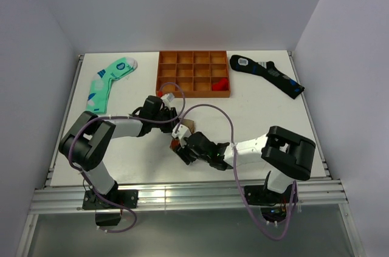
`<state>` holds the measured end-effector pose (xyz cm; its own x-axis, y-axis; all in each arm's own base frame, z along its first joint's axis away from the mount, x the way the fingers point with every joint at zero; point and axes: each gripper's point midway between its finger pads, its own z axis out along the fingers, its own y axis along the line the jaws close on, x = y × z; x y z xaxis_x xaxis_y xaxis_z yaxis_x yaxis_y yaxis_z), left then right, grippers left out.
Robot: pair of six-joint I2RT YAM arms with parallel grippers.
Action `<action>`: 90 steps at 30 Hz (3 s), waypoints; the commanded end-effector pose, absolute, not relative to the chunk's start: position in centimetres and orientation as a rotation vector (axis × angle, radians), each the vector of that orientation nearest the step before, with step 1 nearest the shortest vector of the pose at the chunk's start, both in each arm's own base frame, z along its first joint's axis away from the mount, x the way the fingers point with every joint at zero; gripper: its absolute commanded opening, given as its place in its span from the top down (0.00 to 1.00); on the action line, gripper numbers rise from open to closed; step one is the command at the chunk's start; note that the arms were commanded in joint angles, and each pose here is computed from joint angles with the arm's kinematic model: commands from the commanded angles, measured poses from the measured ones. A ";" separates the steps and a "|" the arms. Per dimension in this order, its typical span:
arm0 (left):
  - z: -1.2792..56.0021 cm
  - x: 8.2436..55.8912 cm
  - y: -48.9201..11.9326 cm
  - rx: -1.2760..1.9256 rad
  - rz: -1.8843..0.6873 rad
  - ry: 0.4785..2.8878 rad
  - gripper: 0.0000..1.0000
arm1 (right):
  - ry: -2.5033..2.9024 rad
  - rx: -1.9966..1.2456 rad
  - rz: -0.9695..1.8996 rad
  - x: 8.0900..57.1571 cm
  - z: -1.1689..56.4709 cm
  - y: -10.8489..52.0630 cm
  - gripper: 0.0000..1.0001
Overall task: Roll the socks
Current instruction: Roll the sock at the center of the board.
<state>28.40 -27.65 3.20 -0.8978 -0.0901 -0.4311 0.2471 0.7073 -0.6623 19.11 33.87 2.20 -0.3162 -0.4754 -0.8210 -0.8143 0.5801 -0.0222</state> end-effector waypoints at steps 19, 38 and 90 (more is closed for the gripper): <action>2.2 28.2 -27.7 0.144 -1.061 2.539 0.68 | 2.025 -1.116 0.575 18.3 6.0 34.4 0.42; 1.9 28.2 -27.6 0.141 -1.062 2.549 0.68 | 1.999 -1.108 0.552 18.6 5.8 34.5 0.42; 1.2 27.2 -25.5 0.000 -0.999 2.467 0.69 | 2.627 -0.694 1.075 15.2 0.8 30.6 0.75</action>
